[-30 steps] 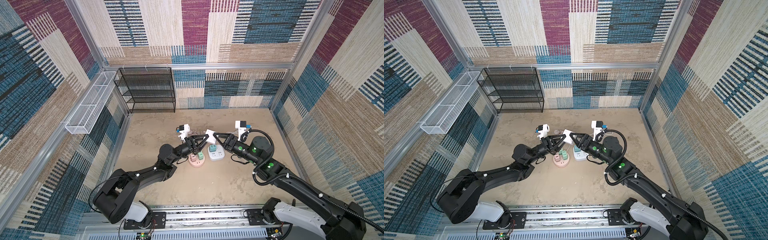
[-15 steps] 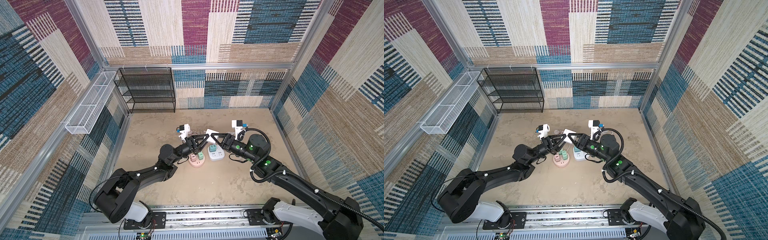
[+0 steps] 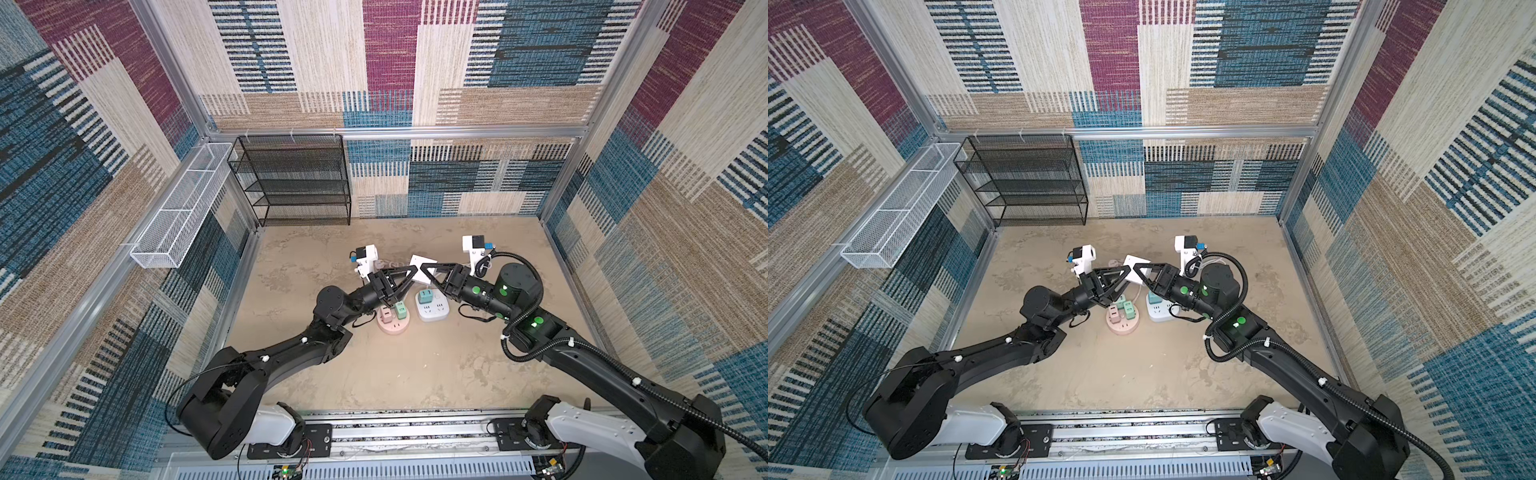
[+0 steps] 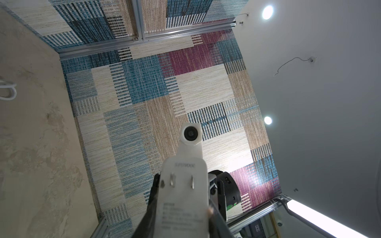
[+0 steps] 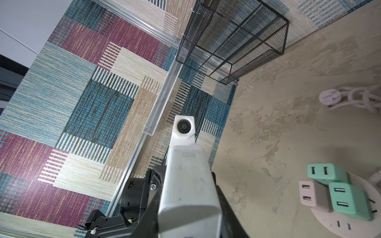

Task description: Insert the plug

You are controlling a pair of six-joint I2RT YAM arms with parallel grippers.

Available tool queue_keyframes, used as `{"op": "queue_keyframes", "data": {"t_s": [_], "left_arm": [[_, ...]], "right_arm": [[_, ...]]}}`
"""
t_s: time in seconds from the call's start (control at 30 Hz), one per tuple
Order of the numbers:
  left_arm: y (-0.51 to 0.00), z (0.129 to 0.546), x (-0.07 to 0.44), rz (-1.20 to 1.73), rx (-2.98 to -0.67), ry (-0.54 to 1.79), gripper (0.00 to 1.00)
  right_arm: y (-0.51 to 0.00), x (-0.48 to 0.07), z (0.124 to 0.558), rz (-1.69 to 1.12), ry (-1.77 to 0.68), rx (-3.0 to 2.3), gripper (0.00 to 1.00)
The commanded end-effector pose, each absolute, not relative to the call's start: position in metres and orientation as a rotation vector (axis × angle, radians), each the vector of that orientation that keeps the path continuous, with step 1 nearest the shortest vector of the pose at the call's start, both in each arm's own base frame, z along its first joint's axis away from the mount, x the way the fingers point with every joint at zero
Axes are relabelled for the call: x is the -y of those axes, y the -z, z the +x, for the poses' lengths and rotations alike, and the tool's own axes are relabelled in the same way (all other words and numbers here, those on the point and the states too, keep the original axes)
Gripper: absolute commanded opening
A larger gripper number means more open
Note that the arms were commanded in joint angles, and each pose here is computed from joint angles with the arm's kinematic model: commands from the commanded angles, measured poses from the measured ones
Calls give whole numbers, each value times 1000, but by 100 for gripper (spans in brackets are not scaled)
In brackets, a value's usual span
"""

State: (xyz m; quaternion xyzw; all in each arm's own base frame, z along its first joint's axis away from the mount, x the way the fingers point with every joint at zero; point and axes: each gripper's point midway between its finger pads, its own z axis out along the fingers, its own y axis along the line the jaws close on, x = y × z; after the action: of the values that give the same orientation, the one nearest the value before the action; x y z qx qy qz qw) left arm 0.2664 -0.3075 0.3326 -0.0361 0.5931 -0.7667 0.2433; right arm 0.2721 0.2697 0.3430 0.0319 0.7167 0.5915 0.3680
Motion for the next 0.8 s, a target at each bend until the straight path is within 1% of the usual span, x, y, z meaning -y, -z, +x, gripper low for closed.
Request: {"op": "queue_keyframes", "data": {"t_s": [0.0, 0.13, 0.27, 0.33, 0.5, 0.53, 0.57, 0.6, 0.77], "left_arm": [[-307, 270, 306, -95, -1775, 1954, 59], [-296, 272, 288, -103, -1879, 1815, 71], [-287, 262, 272, -35, -2006, 1625, 76], [-284, 257, 262, 2, -2072, 1486, 80], [-278, 251, 232, 48, -2139, 1207, 80], [-274, 250, 227, 50, -2159, 1161, 84], [-269, 250, 221, 52, -2190, 1102, 94], [-266, 250, 215, 60, -2218, 1038, 96], [-258, 250, 188, 125, -2290, 772, 95]], "right_arm": [[-344, -261, 278, 60, -1442, -1845, 0], [-341, -251, 280, 56, -1405, -1871, 0], [-339, -243, 282, 33, -1362, -1900, 0], [-338, -240, 281, 15, -1340, -1918, 0], [-331, -234, 281, -8, -1286, -1971, 0], [-329, -232, 283, -1, -1269, -1988, 0], [-327, -230, 284, 1, -1243, -2002, 0], [-327, -229, 285, -10, -1219, -2006, 0], [-330, -214, 288, 17, -1115, -1986, 0]]}}
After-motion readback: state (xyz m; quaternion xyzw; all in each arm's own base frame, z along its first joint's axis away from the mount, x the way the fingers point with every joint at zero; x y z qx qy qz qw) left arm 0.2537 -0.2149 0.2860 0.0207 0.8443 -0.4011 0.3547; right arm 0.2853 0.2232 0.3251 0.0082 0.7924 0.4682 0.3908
